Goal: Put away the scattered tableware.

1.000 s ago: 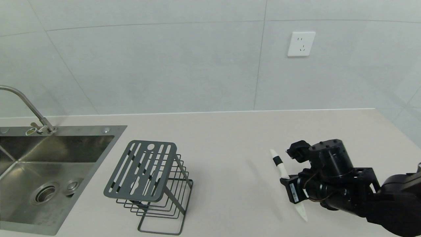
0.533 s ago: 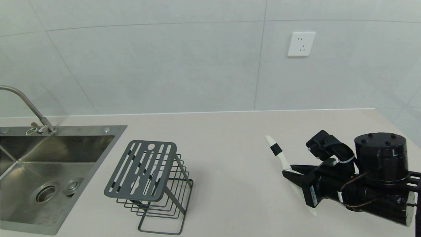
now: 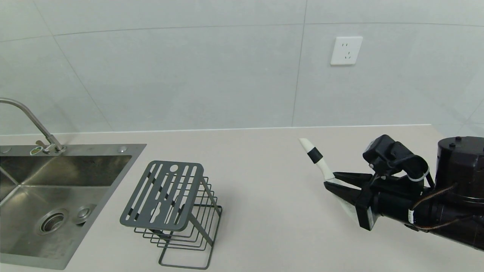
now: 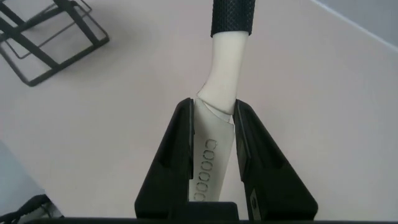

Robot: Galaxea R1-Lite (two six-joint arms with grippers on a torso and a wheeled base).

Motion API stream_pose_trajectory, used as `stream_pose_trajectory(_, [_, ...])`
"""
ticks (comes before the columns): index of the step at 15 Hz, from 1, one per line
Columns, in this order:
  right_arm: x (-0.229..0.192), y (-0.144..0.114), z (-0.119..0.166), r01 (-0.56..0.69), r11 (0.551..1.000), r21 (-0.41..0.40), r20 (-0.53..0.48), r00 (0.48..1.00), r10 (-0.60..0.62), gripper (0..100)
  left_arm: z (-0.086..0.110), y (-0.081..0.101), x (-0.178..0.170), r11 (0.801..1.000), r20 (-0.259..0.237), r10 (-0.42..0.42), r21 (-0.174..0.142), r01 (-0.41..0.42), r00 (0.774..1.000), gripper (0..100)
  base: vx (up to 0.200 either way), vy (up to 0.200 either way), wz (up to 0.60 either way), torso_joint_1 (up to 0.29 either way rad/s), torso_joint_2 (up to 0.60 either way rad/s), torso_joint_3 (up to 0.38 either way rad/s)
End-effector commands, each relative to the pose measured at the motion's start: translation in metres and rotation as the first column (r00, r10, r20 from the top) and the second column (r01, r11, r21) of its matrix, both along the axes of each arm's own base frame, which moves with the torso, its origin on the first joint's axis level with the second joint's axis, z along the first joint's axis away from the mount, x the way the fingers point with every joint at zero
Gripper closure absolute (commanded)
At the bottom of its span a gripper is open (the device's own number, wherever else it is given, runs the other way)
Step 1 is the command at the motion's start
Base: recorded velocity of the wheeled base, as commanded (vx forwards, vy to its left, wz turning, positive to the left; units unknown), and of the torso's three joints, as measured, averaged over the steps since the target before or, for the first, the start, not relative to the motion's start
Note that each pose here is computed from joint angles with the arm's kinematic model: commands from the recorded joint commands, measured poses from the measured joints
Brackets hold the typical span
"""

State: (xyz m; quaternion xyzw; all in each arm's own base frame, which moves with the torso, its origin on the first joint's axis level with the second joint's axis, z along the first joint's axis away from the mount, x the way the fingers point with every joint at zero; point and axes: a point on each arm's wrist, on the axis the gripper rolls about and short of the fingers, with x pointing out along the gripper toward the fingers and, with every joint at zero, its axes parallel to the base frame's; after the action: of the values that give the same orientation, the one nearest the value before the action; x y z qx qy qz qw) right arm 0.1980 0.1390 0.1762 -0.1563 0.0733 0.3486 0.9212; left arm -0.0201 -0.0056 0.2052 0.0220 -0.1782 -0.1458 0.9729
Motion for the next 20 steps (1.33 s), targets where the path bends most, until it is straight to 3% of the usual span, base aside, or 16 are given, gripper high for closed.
stream_pose_trajectory(1, [0.002, 0.002, 0.009, -0.022, 1.000, 0.016, 0.040, 0.999, 0.021, 100, 0.049, -0.006, 0.051, 0.985, -0.027, -0.167, 0.041, 0.168, 0.986, 0, 0.000, 0.000, 0.00, 0.000, 0.00, 0.000])
stream_pose_trajectory(2, [0.001, 0.002, 0.010, -0.031, 0.999, 0.009, 0.067, 0.997, 0.030, 100, 0.055, -0.012, 0.077, 0.960, -0.012, -0.269, 0.079, 0.269, 0.963, 0, 0.000, 0.000, 0.00, 0.000, 0.00, 0.000])
stream_pose_trajectory(3, [0.000, 0.001, 0.008, -0.035, 0.999, 0.007, 0.073, 0.997, 0.034, 100, 0.056, -0.015, 0.089, 0.949, -0.016, -0.300, 0.095, 0.300, 0.954, 0, 0.000, 0.000, 0.00, 0.000, 0.00, 0.000])
stream_pose_trajectory(5, [-0.003, -0.001, 0.006, -0.063, 0.998, 0.012, 0.098, 0.993, 0.062, 100, 0.053, -0.028, 0.114, 0.881, -0.038, -0.447, 0.153, 0.447, 0.894, 0, 0.000, 0.000, 0.00, 0.000, 0.00, 0.000])
stream_pose_trajectory(6, [-0.004, -0.001, 0.007, -0.071, 0.997, -0.001, 0.115, 0.991, 0.071, 100, 0.051, -0.034, 0.120, 0.852, -0.052, -0.495, 0.169, 0.496, 0.868, 0, 0.000, 0.000, 0.00, 0.000, 0.00, 0.000])
stream_pose_trajectory(8, [-0.006, -0.003, 0.011, -0.074, 0.997, 0.002, 0.141, 0.987, 0.073, 100, 0.045, -0.044, 0.133, 0.817, -0.098, -0.539, 0.181, 0.547, 0.837, 0, 0.000, 0.000, 0.00, 0.000, 0.00, 0.000])
stream_pose_trajectory(12, [-0.014, -0.001, 0.018, -0.122, 0.992, 0.019, 0.171, 0.978, 0.117, 100, 0.033, -0.062, 0.152, 0.673, -0.174, -0.681, 0.235, 0.701, 0.712, 0, 0.000, 0.000, 0.00, 0.000, 0.00, 0.000])
stream_pose_trajectory(14, [-0.019, 0.005, 0.019, -0.168, 0.986, 0.023, 0.174, 0.971, 0.161, 100, 0.027, -0.069, 0.160, 0.611, -0.210, -0.726, 0.239, 0.755, 0.655, 0, 0.000, 0.000, 0.00, 0.000, 0.00, 0.000])
stream_pose_trajectory(16, [-0.025, 0.010, 0.021, -0.226, 0.974, 0.027, 0.180, 0.959, 0.218, 100, 0.025, -0.078, 0.167, 0.576, -0.204, -0.756, 0.245, 0.780, 0.622, 0, 0.000, 0.000, 0.00, 0.000, 0.00, 0.000])
stream_pose_trajectory(20, [-0.031, 0.007, 0.034, -0.291, 0.956, 0.031, 0.244, 0.930, 0.275, 100, 0.016, -0.091, 0.189, 0.539, -0.198, -0.785, 0.250, 0.804, 0.587, 0, 0.000, 0.000, 0.00, 0.000, 0.00, 0.000])
